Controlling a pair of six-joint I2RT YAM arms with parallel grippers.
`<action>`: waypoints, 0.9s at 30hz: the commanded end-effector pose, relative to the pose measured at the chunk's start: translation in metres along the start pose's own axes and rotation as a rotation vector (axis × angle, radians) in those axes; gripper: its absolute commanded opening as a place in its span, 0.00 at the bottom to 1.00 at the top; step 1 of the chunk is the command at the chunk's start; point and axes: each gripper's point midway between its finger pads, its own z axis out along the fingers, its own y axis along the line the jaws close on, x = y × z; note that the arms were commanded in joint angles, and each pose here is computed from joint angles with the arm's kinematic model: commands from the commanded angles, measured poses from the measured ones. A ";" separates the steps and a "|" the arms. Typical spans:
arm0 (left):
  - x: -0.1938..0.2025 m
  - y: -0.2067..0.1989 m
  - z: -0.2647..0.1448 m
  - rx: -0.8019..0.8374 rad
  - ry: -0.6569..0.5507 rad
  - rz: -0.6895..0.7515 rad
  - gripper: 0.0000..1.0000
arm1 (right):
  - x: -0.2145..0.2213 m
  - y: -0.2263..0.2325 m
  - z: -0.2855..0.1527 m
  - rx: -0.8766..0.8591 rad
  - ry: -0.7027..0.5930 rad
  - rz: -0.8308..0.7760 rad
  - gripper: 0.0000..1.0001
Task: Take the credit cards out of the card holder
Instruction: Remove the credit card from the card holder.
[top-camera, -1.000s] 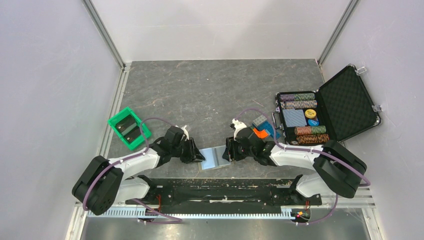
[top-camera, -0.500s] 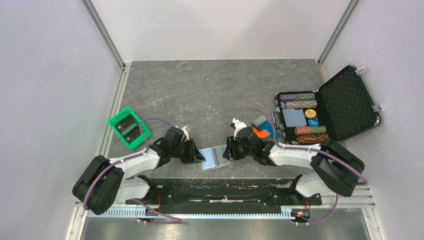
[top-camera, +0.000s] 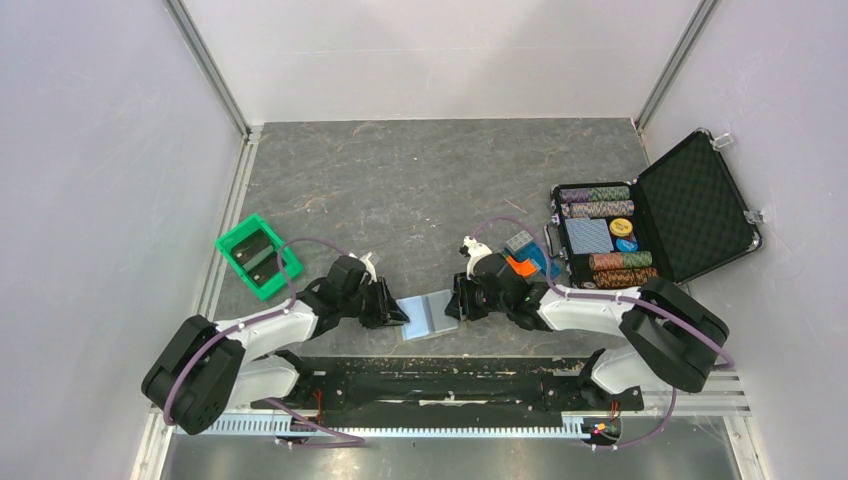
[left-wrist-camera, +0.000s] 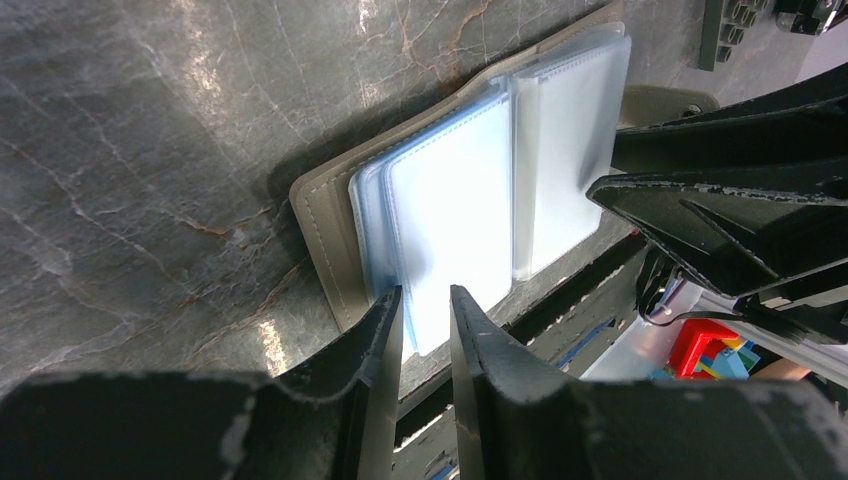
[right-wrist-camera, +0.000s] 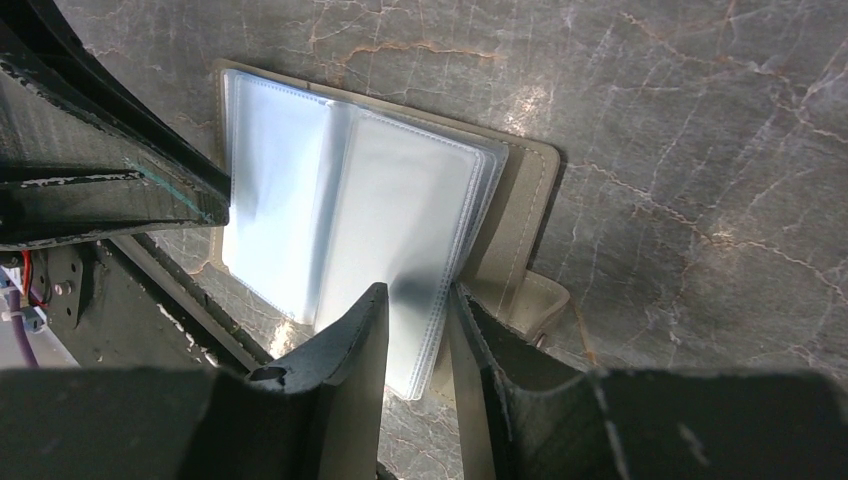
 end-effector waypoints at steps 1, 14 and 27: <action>-0.002 0.010 0.001 -0.033 -0.026 0.038 0.31 | -0.020 0.024 -0.006 -0.088 -0.058 -0.003 0.32; -0.002 0.008 0.000 -0.026 -0.029 0.038 0.30 | -0.028 0.030 -0.011 -0.103 -0.075 -0.012 0.25; 0.001 0.011 -0.001 -0.041 -0.016 0.033 0.31 | -0.036 0.061 -0.017 -0.262 -0.099 -0.014 0.29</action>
